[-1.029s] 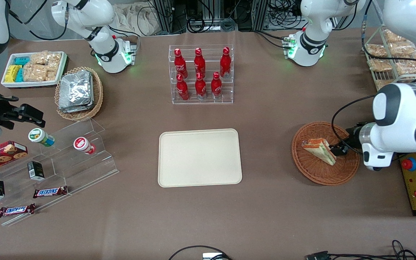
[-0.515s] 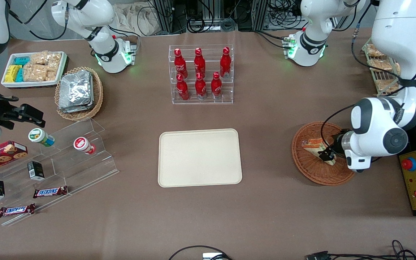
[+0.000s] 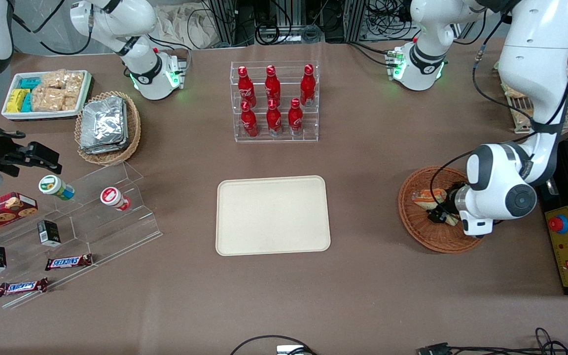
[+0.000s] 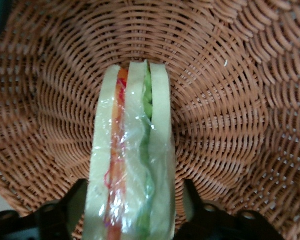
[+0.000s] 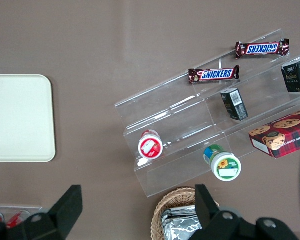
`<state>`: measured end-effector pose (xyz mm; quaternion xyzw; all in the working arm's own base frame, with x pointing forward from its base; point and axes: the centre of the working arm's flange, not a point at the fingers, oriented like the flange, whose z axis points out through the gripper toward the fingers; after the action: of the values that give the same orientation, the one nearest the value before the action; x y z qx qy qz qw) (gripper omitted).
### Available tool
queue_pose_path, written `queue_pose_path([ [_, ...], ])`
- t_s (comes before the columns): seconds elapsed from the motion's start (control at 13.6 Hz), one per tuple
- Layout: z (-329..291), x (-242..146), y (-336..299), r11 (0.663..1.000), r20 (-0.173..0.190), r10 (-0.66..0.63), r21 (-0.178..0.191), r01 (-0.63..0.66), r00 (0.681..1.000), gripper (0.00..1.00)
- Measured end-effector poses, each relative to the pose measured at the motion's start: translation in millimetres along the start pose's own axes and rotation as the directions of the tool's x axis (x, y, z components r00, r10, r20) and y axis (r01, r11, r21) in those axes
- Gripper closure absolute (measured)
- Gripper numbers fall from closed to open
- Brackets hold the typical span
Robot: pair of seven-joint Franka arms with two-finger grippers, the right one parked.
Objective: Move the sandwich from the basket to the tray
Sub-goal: 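Lower the open left gripper around the sandwich and close it, then lift the sandwich out of the basket with the left gripper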
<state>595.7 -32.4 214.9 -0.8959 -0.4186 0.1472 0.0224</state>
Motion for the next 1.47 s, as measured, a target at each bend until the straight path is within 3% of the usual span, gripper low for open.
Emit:
queue_pose_path([
  [0.22,-17,-6,2,0.999,-0.004,0.035,-0.004,-0.035,0.999,0.56],
  [0.44,-84,-38,5,0.977,-0.021,0.212,-0.006,-0.212,0.977,0.63],
  [0.59,-143,-74,10,0.926,-0.051,0.376,-0.01,-0.377,0.925,0.67],
  [0.74,-192,-113,19,0.851,-0.07,0.523,-0.002,-0.525,0.849,0.78],
  [0.96,-223,-168,49,0.747,-0.098,0.661,-0.007,-0.665,0.744,0.79],
  [1.25,-195,-230,94,0.648,-0.063,0.761,0.012,-0.762,0.646,0.79],
  [1.47,-162,-271,138,0.582,-0.038,0.813,0.004,-0.813,0.581,0.79],
])
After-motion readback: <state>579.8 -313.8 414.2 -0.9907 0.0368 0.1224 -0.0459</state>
